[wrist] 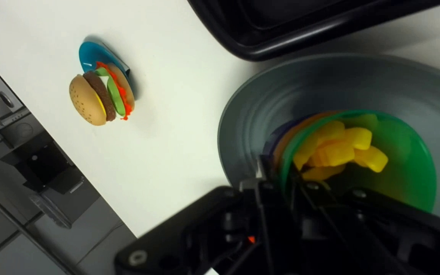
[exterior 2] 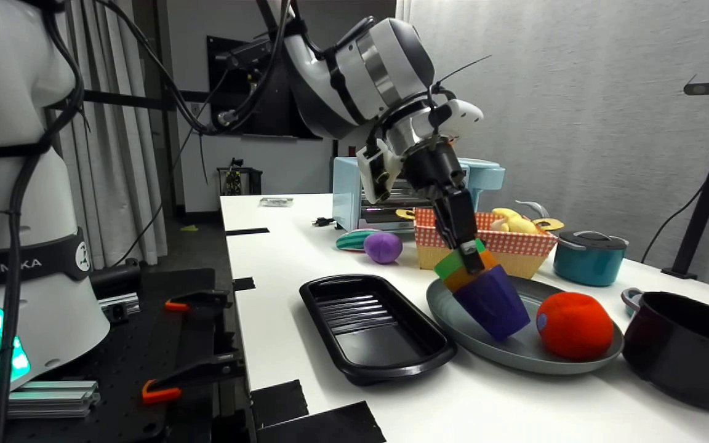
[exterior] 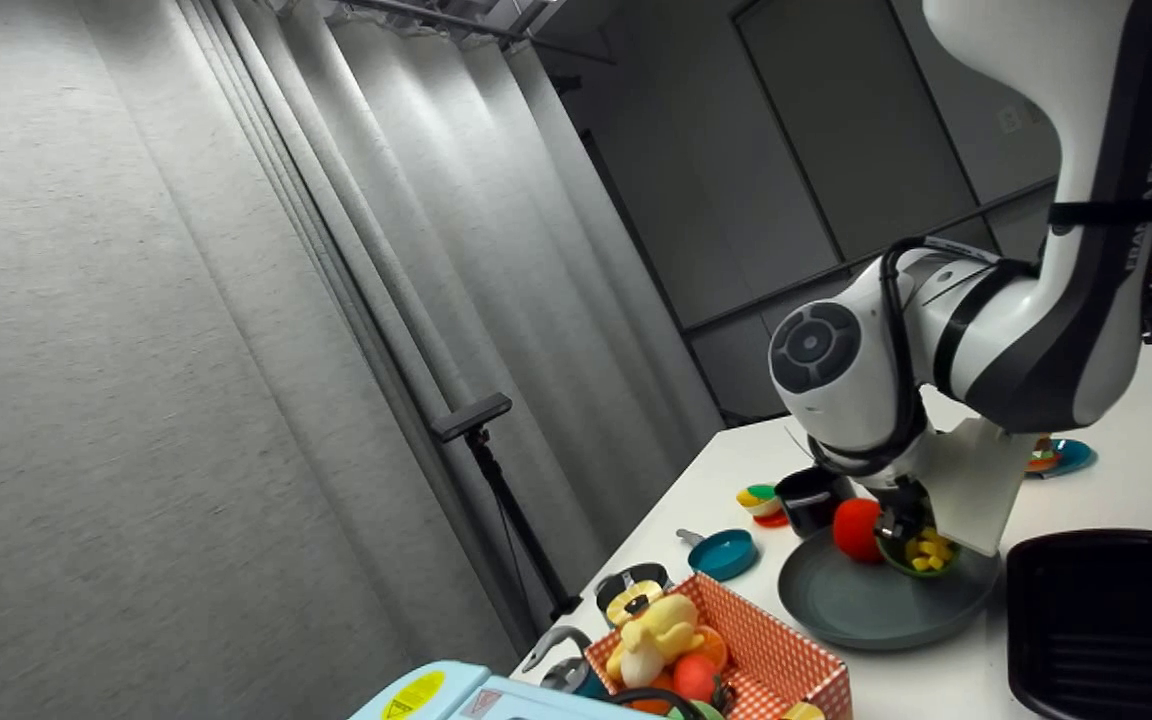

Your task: Lay the stack of plastic cups on the grey plate

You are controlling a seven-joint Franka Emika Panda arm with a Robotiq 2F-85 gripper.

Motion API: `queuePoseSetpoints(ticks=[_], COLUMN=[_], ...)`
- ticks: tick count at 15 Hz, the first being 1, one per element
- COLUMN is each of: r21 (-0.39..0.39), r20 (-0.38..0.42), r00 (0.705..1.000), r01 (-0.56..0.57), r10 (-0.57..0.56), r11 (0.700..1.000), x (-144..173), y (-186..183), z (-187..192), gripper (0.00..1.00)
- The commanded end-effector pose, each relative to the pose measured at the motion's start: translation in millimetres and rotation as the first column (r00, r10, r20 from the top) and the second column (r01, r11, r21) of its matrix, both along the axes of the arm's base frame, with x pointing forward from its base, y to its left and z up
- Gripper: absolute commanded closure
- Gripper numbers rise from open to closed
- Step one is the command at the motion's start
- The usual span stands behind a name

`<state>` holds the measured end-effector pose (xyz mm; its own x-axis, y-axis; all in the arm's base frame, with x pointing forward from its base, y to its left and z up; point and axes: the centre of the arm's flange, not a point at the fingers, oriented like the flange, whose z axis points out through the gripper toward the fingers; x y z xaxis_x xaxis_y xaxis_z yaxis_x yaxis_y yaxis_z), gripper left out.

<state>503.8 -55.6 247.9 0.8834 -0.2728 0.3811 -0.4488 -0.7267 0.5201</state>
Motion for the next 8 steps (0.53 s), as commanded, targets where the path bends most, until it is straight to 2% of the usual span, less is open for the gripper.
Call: queuePoseSetpoints(ticks=[1,8], r21=[-0.015,-0.048], r20=[-0.009,-0.042], r00=[0.997,0.987], r01=[-0.076,-0.158], r10=[0.076,0.156], r11=[0.997,0.986], x=[-24,-26], y=[10,19], z=[-12,-24], gripper=[0.98,0.98])
